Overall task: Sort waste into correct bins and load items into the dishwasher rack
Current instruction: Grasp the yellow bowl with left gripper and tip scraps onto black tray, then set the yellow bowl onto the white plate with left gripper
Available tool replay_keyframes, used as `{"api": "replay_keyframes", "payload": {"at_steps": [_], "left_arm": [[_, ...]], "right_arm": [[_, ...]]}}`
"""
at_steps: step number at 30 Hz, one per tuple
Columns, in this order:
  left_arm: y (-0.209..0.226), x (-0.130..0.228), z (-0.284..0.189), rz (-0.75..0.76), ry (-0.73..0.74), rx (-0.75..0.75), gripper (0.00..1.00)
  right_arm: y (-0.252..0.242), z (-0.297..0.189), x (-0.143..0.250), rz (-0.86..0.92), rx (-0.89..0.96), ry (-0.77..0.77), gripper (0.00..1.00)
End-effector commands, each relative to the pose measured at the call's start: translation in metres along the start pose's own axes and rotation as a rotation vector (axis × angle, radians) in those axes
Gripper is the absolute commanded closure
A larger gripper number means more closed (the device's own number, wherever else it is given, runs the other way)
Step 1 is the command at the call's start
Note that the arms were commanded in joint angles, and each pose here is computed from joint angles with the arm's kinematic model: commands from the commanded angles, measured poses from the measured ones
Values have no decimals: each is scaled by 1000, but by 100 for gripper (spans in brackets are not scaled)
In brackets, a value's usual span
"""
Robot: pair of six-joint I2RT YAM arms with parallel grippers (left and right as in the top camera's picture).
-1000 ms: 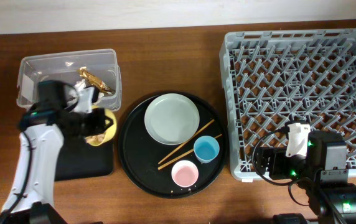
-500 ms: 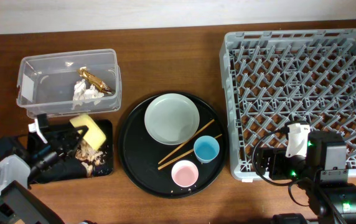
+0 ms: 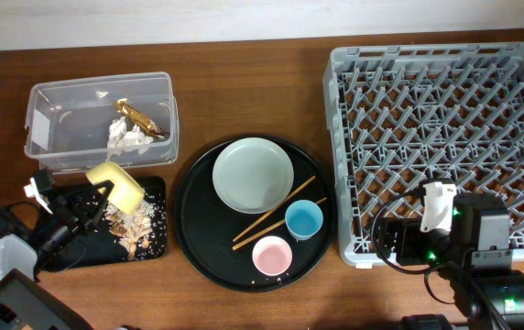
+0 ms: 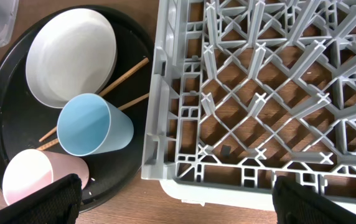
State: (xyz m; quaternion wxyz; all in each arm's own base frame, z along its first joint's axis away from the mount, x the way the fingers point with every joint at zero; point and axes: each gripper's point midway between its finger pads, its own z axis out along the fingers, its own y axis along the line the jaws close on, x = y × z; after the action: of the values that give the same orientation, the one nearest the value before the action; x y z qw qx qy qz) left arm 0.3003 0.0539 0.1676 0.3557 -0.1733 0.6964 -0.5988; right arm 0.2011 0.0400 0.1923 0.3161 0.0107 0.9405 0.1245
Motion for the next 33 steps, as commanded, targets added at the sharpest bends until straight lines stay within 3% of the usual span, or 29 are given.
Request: {"api": "replay_keyframes", "payload": {"at_steps": [1, 2, 3, 4, 5, 6, 7, 8, 9, 11, 14, 16, 18, 21, 23, 27, 30, 33], "left_arm": [[0, 2, -2, -267, -7, 6, 100], [-5, 1, -2, -344, -7, 33, 100], [-4, -1, -2, -317, -7, 33, 100], [-2, -5, -2, -169, -9, 24, 100], [12, -3, -2, -159, -6, -60, 100], [32, 3, -5, -257, -5, -179, 100], [33, 5, -5, -312, -6, -189, 100], [5, -2, -2, -212, -7, -22, 100], [-6, -4, -2, -134, -10, 32, 100], [-20, -4, -1, -55, -6, 25, 100], [-36, 4, 10, 88, 31, -130, 100], [-49, 22, 32, 288, 95, -328, 100], [-56, 50, 63, 433, 197, -430, 100], [-51, 97, 106, 567, 375, -483, 100], [-55, 109, 137, 656, 452, -517, 100], [-56, 121, 204, 788, 567, -481, 100], [0, 160, 239, 798, 699, -528, 100], [26, 192, 254, 813, 781, -520, 100]], "right_arm": [[2, -3, -3, 2, -8, -11, 1], [2, -3, -3, 2, -8, -11, 1], [2, -3, -3, 2, -8, -11, 1], [2, -3, -3, 2, -8, -11, 1], [2, -3, -3, 2, -8, -11, 1], [2, -3, -3, 2, -8, -11, 1], [2, -3, -3, 2, -8, -11, 1], [2, -3, -3, 2, -8, -11, 2], [2, -3, -3, 2, -8, -12, 1], [2, -3, -3, 2, -8, -11, 1], [2, -3, -3, 2, -8, -11, 2], [2, -3, -3, 2, -8, -11, 1], [2, -3, -3, 2, -8, -12, 1], [2, -3, -3, 2, -8, -12, 1], [2, -3, -3, 2, -8, -11, 1], [2, -3, -3, 2, -8, -11, 2], [2, -3, -3, 2, -8, -11, 1], [3, -3, -3, 2, -8, -11, 1]]}}
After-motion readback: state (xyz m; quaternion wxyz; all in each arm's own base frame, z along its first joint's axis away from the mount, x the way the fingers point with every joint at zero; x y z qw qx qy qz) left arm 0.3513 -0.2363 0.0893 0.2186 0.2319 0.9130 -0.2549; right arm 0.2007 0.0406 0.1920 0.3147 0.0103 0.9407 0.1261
